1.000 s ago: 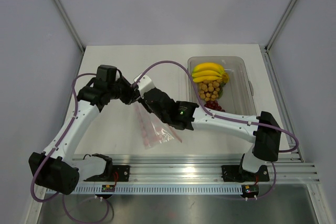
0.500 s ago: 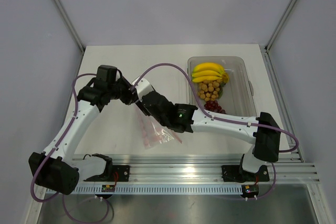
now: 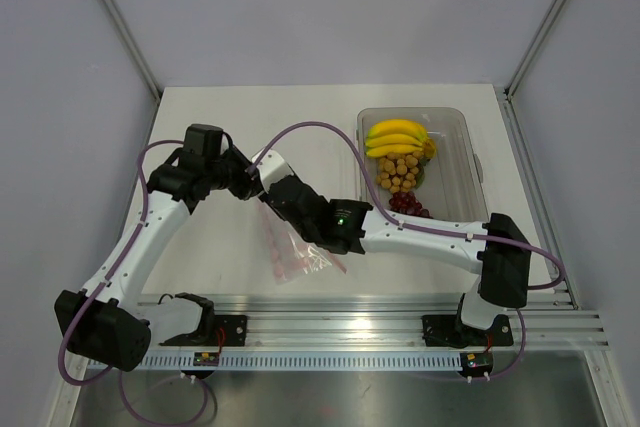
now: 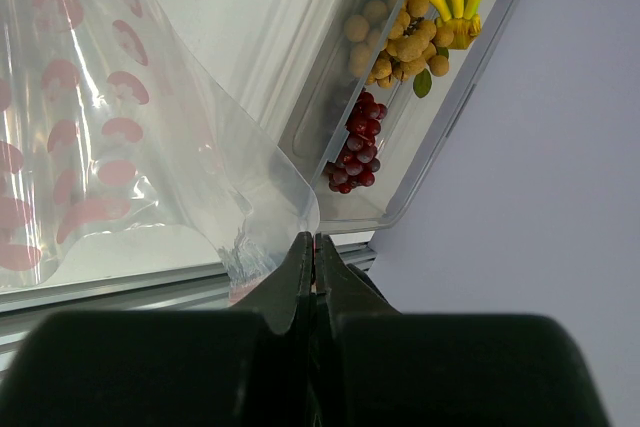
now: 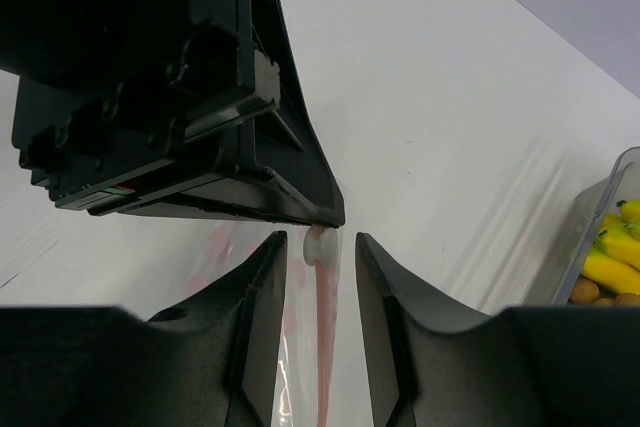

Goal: Place the food in the zip-top bag and seal the zipper
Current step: Unzip the zipper food storage bag at the center of the board.

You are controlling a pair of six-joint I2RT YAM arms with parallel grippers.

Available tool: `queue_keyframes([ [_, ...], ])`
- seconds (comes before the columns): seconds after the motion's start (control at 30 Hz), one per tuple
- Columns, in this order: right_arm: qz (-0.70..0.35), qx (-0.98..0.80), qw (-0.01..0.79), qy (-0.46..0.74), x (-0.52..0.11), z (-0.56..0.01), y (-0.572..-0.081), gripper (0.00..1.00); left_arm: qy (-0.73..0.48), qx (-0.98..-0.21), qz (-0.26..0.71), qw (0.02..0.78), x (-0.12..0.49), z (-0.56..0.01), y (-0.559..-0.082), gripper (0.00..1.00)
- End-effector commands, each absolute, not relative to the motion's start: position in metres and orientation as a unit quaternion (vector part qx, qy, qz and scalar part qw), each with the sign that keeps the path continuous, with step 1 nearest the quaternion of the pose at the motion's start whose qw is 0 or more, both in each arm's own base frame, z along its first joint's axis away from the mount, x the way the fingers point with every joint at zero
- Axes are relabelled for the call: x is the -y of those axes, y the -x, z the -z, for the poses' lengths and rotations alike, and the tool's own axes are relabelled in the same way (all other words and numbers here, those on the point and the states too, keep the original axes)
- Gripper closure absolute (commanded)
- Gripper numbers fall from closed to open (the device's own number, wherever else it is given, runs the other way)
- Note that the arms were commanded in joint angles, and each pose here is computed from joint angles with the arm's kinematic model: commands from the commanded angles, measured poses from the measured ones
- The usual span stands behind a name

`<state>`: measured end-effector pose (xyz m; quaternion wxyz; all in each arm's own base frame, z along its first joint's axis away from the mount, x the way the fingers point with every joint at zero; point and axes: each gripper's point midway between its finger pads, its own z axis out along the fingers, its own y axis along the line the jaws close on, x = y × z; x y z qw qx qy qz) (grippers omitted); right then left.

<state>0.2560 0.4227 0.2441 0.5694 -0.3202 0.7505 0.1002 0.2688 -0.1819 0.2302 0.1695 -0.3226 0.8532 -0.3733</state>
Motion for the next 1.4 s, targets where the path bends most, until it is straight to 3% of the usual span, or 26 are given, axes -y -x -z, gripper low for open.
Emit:
queue_keyframes([
  [0.0,-0.091,-0.748,0.581,0.307,-0.423,-0.249,-0.259,0.60,0.315,-0.843,0.397,0.180,0.186,-0.245,-0.269,1.00],
  [0.2,-0.087,-0.749,0.582,0.306,-0.421,-0.248,-0.259,0.69,0.317,-0.843,0.395,0.181,0.185,-0.245,-0.269,1.00],
  [0.33,-0.089,-0.749,0.583,0.304,-0.420,-0.248,-0.258,0.87,0.318,-0.843,0.395,0.181,0.185,-0.244,-0.269,1.00],
  [0.53,-0.090,-0.753,0.577,0.303,-0.415,-0.245,-0.256,1.00,0.323,-0.840,0.395,0.184,0.185,-0.245,-0.271,1.00],
  [1.37,-0.084,-0.786,0.544,0.282,-0.380,-0.214,-0.238,1.00,0.343,-0.825,0.397,0.210,0.170,-0.259,-0.287,1.00],
])
